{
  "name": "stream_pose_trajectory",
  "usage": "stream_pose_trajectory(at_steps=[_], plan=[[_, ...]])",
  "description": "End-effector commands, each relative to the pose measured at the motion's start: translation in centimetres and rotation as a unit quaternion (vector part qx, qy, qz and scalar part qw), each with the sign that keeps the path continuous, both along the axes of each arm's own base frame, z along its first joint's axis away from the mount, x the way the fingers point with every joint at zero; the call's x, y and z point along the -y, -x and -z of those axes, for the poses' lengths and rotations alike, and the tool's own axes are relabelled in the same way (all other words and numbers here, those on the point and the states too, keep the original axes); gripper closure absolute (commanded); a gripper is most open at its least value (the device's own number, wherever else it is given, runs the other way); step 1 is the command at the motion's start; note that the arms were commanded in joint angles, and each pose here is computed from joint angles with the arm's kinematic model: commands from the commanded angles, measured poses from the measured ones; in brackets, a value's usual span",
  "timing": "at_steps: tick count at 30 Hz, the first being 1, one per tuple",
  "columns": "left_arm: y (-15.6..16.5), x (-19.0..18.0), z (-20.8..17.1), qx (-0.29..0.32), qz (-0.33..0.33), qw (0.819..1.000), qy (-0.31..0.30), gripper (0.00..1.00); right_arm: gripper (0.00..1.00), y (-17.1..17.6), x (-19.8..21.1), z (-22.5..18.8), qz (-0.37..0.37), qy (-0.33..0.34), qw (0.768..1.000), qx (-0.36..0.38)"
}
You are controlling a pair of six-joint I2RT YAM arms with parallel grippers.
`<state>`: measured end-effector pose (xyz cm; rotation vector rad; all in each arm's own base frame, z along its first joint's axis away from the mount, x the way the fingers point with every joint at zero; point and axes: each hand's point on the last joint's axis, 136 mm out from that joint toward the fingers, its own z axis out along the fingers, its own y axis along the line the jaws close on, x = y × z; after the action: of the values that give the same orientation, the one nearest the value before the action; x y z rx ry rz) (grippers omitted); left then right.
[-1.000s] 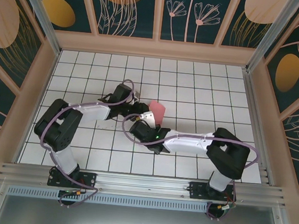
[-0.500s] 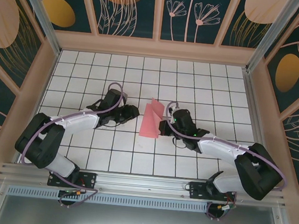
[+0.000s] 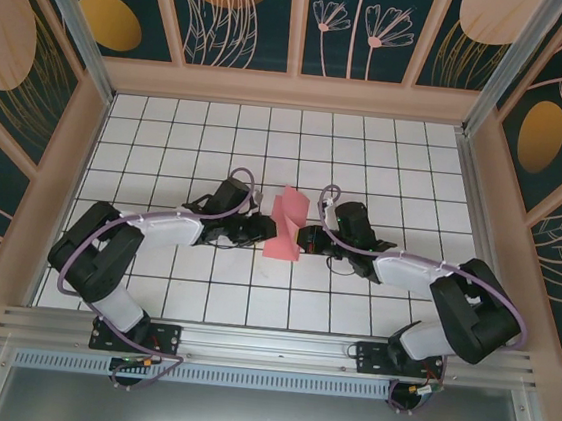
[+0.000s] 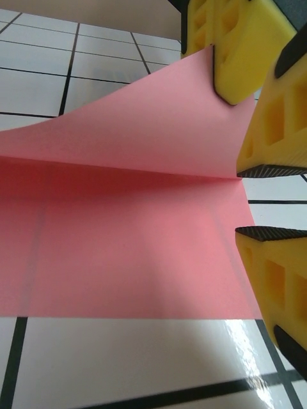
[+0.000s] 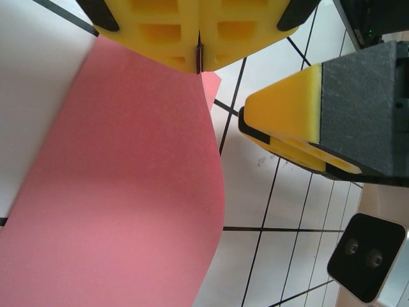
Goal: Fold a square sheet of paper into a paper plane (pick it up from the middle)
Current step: Fold the triangle a second time at the center of the table.
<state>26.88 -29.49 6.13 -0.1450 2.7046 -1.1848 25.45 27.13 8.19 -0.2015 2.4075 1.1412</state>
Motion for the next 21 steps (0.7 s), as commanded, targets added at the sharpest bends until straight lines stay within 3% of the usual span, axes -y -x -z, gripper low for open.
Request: stream_pose_trajectory(at_steps=[1,9,21], plan=[[0.0,1.2,-0.2,0.008,0.024,1.0,0.008,0.73,1.0,0.0,-0.3,0.0,-0.005,-0.017,1.0,-0.003],[0.7,1.4,3.0,-0.023,0.03,0.999,-0.032,0.77,0.99,0.0,-0.4,0.5,-0.003,-0.016,1.0,-0.012],[0.8,-3.4,6.5,-0.024,0.003,0.984,-0.178,0.84,0.98,-0.5,-0.4,1.6,0.008,-0.006,1.0,-0.026]])
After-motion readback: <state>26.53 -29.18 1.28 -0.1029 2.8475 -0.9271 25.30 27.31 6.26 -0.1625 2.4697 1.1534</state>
